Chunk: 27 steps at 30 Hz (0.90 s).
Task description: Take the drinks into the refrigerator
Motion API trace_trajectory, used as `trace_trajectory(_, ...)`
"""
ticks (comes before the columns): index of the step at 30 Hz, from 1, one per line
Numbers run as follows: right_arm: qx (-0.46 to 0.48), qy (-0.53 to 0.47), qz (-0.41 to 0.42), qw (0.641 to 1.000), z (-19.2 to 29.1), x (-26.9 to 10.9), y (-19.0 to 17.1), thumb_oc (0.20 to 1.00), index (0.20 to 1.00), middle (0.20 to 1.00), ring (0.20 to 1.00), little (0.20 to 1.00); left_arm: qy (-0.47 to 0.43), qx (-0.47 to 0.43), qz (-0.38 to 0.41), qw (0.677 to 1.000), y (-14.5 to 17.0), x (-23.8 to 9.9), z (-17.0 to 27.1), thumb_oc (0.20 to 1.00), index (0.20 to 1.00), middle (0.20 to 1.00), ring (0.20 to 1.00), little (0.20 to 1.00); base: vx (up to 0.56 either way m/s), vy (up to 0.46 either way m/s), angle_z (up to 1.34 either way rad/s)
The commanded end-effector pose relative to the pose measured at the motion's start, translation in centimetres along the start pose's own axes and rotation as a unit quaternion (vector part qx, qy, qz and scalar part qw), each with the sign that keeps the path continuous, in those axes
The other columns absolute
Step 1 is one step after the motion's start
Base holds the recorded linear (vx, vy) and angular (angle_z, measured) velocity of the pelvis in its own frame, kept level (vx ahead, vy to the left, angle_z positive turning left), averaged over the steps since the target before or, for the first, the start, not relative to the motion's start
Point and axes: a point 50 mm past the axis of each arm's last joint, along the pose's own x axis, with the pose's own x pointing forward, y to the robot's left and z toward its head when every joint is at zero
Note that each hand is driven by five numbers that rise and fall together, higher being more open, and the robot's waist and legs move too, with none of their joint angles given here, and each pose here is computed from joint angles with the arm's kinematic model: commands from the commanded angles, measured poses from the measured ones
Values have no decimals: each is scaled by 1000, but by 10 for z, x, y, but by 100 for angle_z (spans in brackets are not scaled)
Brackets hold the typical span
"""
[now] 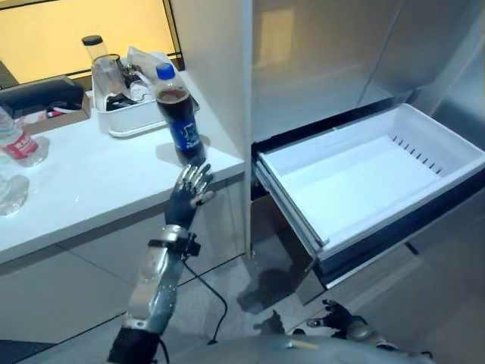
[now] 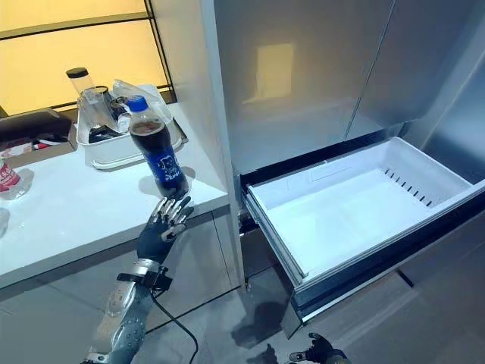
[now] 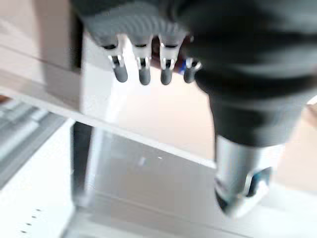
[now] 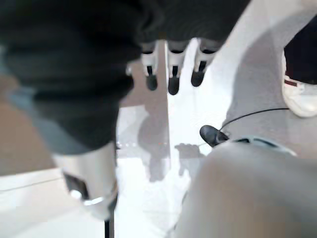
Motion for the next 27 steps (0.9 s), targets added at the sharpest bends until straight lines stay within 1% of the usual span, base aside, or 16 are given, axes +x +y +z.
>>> trace_trajectory(1, 0, -5, 37, 999, 15, 3, 25, 1000, 1000, 1000, 1000, 1000, -94, -5, -24, 995, -9, 13, 37, 1000, 1000, 1000, 1000, 1000, -98, 45, 30)
trace_trajectory(3, -2, -6, 39, 999, 15, 3, 26, 1000, 1000, 1000, 1000, 1000, -104, 9, -16, 994, -6, 13, 42, 1000, 1000, 1000, 1000, 1000, 0, 0, 0)
trace_trajectory(6, -4, -7, 41, 999, 16, 3, 29, 1000, 1000, 1000, 1000, 1000, -128, 18, 22, 991, -1, 13, 49, 1000, 1000, 1000, 1000, 1000, 0, 0, 0)
trace_trajectory(7, -4, -7, 41, 999, 16, 3, 29, 1000, 1000, 1000, 1000, 1000, -128, 19, 23, 991, -1, 13, 49, 1000, 1000, 1000, 1000, 1000, 0, 0, 0)
trace_trajectory(8, -5, -10, 37, 999, 17, 3, 28, 1000, 1000, 1000, 1000, 1000, -136, 20, 51, 989, 2, 14, 51, 1000, 1000, 1000, 1000, 1000, 0, 0, 0)
trace_trajectory(9, -5, -10, 37, 999, 17, 3, 28, 1000, 1000, 1000, 1000, 1000, -136, 20, 51, 989, 2, 14, 51, 1000, 1000, 1000, 1000, 1000, 0, 0, 0)
trace_trajectory(10, -4, -13, 38, 999, 17, 2, 31, 1000, 1000, 1000, 1000, 1000, -156, 70, 64, 983, 6, 12, 64, 1000, 1000, 1000, 1000, 1000, 0, 0, 0)
trace_trajectory(11, -4, -13, 38, 999, 17, 2, 32, 1000, 1000, 1000, 1000, 1000, -167, 88, 75, 979, 9, 10, 69, 1000, 1000, 1000, 1000, 1000, 0, 0, 0)
trace_trajectory(13, -6, -11, 36, 999, 15, 2, 30, 1000, 1000, 1000, 1000, 1000, -168, 93, 102, 976, 18, 10, 68, 1000, 1000, 1000, 1000, 1000, 0, 0, 0)
trace_trajectory(20, -10, -5, 39, 999, 11, 2, 29, 1000, 1000, 1000, 1000, 1000, -186, 127, 141, 964, 33, 17, 82, 1000, 1000, 1000, 1000, 1000, 0, 0, 0)
trace_trajectory(24, -12, -3, 41, 999, 9, 1, 30, 1000, 1000, 1000, 1000, 1000, -202, 158, 159, 954, 38, 20, 91, 1000, 1000, 1000, 1000, 1000, 0, 0, 0)
trace_trajectory(27, -19, -2, 44, 999, 7, 1, 30, 1000, 1000, 1000, 1000, 1000, -204, 192, 187, 941, 51, 28, 99, 1000, 1000, 1000, 1000, 1000, 0, 0, 0)
